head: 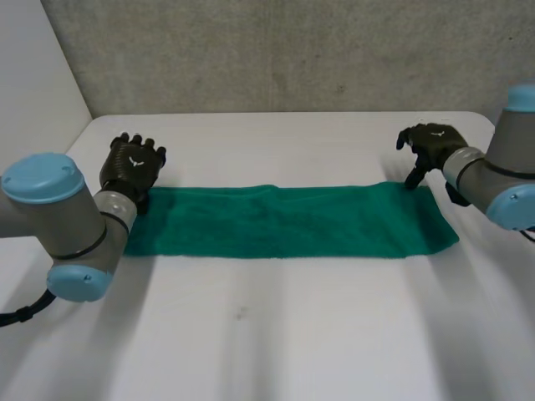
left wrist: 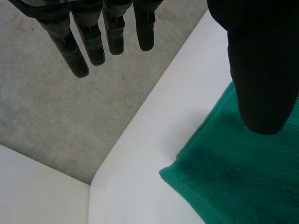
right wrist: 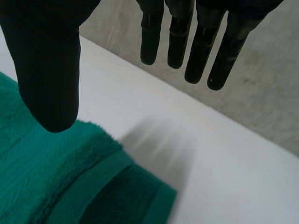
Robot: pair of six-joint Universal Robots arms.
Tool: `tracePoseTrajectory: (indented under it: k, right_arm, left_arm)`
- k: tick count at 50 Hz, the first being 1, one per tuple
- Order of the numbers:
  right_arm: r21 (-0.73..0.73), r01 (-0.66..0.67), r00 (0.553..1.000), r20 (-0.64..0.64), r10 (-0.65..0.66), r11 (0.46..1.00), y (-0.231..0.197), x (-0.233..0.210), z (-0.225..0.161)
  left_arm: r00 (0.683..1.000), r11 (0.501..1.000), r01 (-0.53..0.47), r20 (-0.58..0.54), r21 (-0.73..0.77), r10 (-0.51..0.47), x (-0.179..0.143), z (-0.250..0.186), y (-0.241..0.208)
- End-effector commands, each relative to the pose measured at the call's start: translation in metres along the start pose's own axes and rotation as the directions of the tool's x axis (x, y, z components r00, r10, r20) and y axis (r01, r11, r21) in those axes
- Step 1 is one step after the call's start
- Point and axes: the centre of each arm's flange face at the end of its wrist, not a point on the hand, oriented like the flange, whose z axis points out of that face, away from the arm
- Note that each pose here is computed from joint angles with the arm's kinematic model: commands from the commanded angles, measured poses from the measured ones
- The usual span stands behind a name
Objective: Fold the towel.
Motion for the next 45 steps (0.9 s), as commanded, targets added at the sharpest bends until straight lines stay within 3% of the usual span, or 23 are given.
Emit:
tracePoseTrajectory:
  k: [1,12,22,36,45]
  right_arm:
    - [-0.070,-0.102,0.994,0.019,0.104,0.992,0.031,-0.006,0.021]
    - [-0.094,-0.134,0.991,-0.013,0.133,0.986,0.050,0.000,0.030]
    - [-0.052,-0.111,0.971,-0.219,0.097,0.992,0.032,0.035,0.025]
    - [-0.116,-0.108,0.981,-0.175,0.087,0.987,0.047,0.029,0.018]
    - [-0.110,-0.055,0.985,-0.168,0.036,0.992,0.017,0.043,-0.028]
  left_arm:
    - [1.000,1.000,0.000,-0.022,-0.021,0.000,0.003,-0.013,0.003]
    - [1.000,1.000,0.001,-0.025,-0.030,-0.002,0.005,-0.013,0.006]
    - [1.000,1.000,0.001,-0.021,-0.030,-0.002,0.004,-0.013,0.005]
    - [0.999,0.999,0.001,-0.036,-0.049,-0.002,0.008,-0.019,0.010]
    - [0.999,0.999,0.001,-0.036,-0.051,-0.003,0.005,-0.025,0.008]
